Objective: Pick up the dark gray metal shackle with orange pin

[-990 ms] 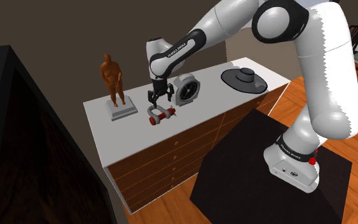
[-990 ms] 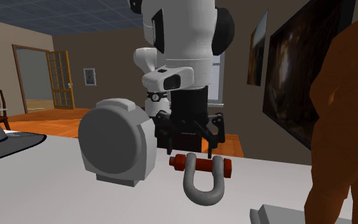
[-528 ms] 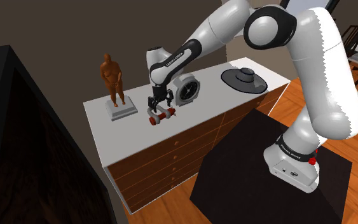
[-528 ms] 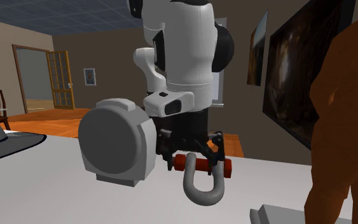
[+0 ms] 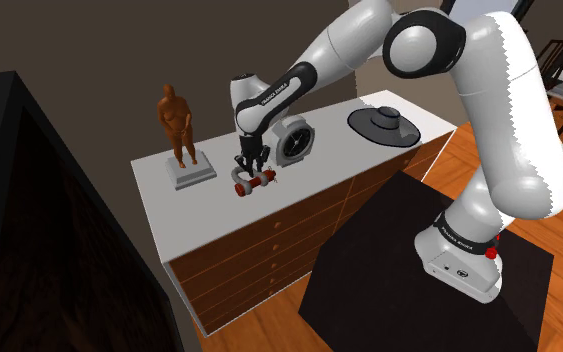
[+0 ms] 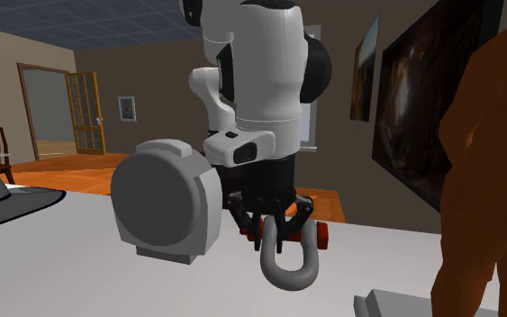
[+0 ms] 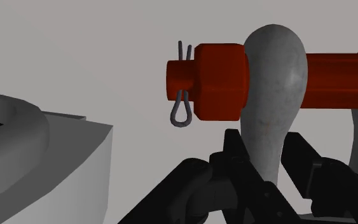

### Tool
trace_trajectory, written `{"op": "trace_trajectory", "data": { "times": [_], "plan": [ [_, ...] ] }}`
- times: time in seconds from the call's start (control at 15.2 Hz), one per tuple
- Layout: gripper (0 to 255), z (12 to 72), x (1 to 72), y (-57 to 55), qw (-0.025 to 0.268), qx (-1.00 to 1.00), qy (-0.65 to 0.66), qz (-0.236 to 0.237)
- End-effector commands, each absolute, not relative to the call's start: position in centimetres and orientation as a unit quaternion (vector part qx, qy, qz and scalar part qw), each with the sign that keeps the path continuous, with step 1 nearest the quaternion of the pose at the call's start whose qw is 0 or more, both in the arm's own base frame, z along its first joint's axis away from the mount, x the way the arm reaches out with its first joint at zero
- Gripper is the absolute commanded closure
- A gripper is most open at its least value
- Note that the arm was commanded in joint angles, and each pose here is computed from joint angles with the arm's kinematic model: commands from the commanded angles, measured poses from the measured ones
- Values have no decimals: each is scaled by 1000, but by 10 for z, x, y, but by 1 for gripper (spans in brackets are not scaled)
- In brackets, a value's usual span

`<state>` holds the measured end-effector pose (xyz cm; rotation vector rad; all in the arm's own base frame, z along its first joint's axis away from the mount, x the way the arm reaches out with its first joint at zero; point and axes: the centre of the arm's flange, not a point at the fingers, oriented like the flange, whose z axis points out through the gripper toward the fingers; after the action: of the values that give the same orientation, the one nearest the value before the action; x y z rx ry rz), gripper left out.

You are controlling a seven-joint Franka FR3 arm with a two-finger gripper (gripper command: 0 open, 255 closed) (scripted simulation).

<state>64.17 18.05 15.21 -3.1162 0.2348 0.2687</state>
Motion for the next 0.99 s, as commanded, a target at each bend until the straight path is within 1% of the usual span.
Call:
{"op": "trace_trajectory", "data": {
  "times": [0.0,0.13,0.92],
  "plan": [
    [255,152,642,180,2,-993,75,86],
    [255,151,642,180,2,-993,75,86],
    [255,214,642,180,2,-993,75,86]
  ]
}}
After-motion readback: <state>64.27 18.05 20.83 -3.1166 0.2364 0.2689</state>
